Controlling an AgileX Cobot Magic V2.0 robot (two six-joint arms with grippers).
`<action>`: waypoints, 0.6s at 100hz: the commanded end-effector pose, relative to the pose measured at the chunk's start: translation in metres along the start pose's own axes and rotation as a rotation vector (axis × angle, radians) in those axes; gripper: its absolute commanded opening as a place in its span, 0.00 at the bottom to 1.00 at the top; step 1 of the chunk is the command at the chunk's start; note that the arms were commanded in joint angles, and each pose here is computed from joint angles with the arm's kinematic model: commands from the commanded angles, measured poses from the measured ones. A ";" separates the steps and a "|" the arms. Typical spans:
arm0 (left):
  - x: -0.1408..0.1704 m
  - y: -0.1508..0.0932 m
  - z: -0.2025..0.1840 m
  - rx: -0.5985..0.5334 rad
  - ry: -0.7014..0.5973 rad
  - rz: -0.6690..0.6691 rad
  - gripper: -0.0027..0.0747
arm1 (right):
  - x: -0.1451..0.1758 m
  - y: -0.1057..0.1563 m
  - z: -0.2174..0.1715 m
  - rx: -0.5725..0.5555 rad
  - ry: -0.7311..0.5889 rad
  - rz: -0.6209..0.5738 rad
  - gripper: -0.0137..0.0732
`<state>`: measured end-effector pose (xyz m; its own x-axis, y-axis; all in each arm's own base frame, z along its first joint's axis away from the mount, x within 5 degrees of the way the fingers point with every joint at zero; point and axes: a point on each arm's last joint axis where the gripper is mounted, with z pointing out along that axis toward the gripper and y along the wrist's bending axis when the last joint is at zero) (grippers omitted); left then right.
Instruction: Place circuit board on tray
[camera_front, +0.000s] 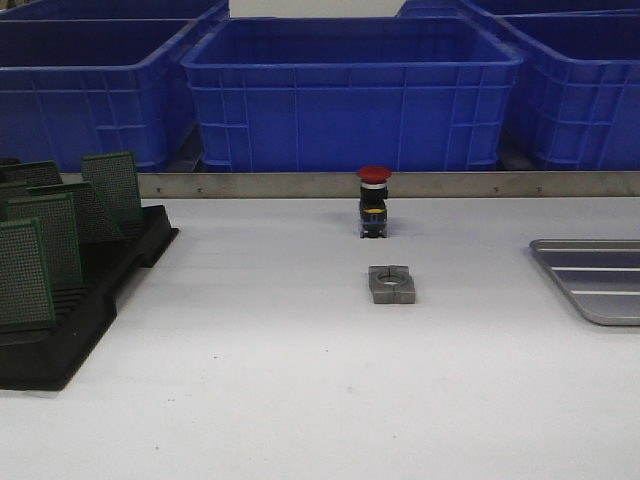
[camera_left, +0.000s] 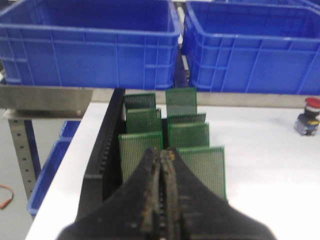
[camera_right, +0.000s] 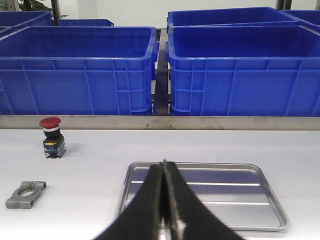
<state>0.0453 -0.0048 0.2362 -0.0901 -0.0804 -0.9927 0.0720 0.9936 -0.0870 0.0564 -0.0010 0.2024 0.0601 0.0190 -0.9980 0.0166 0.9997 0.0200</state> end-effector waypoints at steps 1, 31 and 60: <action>-0.030 -0.003 -0.010 0.010 -0.070 -0.015 0.01 | -0.015 0.000 -0.003 -0.002 -0.125 -0.009 0.03; -0.073 -0.008 0.017 0.000 0.198 -0.026 0.01 | -0.015 0.000 -0.003 -0.002 -0.125 -0.009 0.03; -0.104 -0.010 0.077 -0.007 0.441 -0.024 0.11 | -0.015 0.000 -0.003 -0.002 -0.125 -0.009 0.03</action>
<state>0.1101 -0.0105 0.3149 -0.5186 -0.0486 -0.8536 0.0573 0.9942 -0.0914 0.0564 -0.0010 0.2024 0.0601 0.0190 -0.9980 0.0166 0.9997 0.0200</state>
